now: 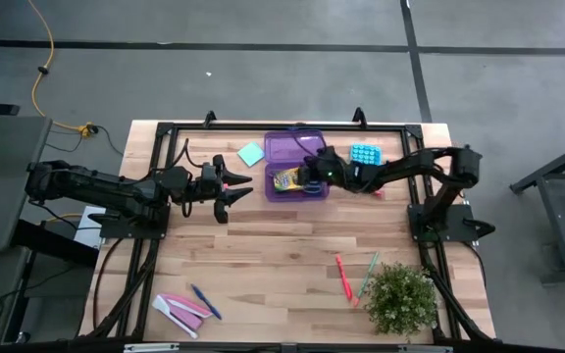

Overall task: Pack school essentials
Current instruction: Put the yellow crayon box into the violet supply box

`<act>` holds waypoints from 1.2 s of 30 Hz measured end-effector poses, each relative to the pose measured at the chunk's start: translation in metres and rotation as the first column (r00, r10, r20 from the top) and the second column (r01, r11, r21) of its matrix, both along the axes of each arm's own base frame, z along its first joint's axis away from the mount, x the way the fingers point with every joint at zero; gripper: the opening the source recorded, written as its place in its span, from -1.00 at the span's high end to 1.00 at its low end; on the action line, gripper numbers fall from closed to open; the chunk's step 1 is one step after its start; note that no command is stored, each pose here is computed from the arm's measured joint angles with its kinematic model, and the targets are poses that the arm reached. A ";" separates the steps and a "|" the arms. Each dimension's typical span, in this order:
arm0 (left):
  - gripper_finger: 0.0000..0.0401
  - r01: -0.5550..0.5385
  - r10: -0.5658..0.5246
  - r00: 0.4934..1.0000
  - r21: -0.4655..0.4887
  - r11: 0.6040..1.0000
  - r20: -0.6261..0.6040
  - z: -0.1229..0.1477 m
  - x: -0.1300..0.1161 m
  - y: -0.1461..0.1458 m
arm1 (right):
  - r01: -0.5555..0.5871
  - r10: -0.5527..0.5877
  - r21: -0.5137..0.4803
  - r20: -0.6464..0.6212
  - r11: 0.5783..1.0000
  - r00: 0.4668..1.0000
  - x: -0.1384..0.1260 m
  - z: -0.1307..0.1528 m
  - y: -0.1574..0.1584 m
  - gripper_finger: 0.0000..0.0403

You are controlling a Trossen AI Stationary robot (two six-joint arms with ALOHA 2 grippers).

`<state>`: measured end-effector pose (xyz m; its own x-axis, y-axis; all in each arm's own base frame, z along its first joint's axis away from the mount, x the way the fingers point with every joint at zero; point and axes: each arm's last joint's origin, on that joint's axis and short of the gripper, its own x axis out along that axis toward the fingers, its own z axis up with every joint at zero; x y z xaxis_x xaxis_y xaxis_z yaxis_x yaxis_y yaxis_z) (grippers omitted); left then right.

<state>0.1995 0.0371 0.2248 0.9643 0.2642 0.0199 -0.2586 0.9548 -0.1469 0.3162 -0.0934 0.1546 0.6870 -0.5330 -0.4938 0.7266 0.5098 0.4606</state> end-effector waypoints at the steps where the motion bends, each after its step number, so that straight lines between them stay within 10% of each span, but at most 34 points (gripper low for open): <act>1: 0.34 0.000 0.000 1.000 0.000 1.000 0.000 0.000 0.000 0.000 | -0.030 0.030 -0.038 -0.004 0.999 1.000 -0.002 0.008 0.001 0.51; 9: 0.34 -0.001 0.001 1.000 0.007 1.000 0.001 0.000 0.000 0.000 | -0.324 0.334 0.091 -0.134 0.942 0.933 -0.003 0.030 0.018 0.93; 20: 0.34 -0.012 0.012 1.000 0.001 1.000 0.005 0.001 0.000 0.000 | -0.352 0.404 0.199 -0.409 0.915 0.818 0.039 0.023 0.021 0.99; 36: 0.34 -0.016 0.016 1.000 -0.001 1.000 -0.004 0.000 0.000 0.000 | -0.354 0.450 0.293 -0.394 0.888 0.802 0.048 -0.001 0.021 1.00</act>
